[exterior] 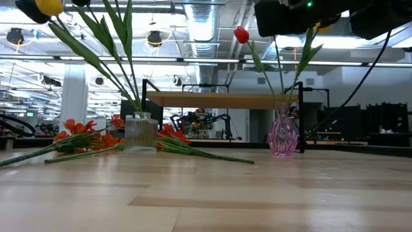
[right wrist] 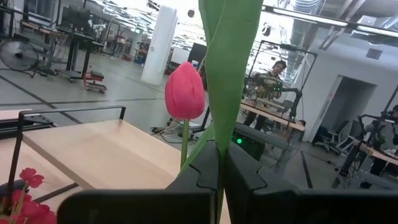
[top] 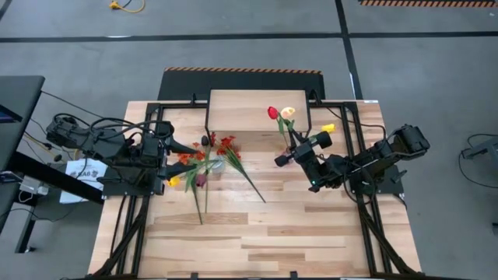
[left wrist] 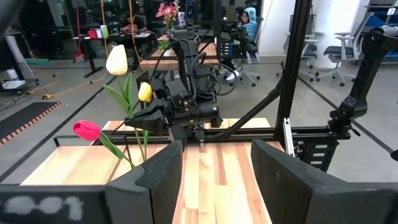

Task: Pick and place flowers into a vace then onto a shelf
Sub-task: Put the white flower into the purple vase, then put the black flower into the purple vase

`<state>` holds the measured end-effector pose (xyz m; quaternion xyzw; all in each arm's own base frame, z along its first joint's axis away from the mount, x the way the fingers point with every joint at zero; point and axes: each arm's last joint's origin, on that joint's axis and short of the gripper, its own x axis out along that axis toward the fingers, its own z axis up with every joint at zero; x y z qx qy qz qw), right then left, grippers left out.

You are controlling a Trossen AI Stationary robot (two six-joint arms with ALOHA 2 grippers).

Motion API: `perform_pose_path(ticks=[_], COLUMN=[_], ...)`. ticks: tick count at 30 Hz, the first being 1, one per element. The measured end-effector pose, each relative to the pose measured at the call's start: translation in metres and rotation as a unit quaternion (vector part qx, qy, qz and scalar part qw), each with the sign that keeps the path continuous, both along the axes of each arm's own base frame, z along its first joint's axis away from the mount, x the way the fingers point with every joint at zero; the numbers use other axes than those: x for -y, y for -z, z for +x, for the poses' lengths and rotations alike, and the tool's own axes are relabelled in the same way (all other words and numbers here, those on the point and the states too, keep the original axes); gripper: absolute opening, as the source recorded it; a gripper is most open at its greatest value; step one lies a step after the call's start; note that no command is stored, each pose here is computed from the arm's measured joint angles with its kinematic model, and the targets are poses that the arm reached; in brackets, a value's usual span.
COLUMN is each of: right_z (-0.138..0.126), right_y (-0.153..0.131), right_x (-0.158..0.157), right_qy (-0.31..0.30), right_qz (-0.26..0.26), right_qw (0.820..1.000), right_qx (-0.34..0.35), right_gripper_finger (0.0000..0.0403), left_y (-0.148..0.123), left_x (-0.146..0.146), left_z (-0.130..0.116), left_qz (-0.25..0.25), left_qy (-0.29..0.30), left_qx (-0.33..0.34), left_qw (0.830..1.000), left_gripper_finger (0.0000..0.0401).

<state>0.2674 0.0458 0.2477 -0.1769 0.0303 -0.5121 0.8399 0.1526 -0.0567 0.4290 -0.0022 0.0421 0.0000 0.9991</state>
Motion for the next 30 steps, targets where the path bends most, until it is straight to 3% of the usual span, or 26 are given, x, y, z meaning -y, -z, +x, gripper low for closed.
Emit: perform_pose_path(ticks=[12, 30], right_z=[-0.002, 0.0], right_y=[0.001, -0.011], right_x=[0.001, -0.026], right_qy=[0.031, -0.002], right_qz=[0.027, 0.035], right_qw=[0.999, 0.999], right_qx=[0.009, 0.008], right_gripper_finger=[0.0055, 0.0178], left_y=[0.0, 0.0], left_x=[0.0, 0.0], left_z=[0.0, 0.0], left_qz=[-0.002, -0.009], left_qy=[-0.001, -0.001], left_qx=[0.0, 0.0], left_qw=[1.0, 1.0], left_gripper_finger=[0.0183, 0.0183])
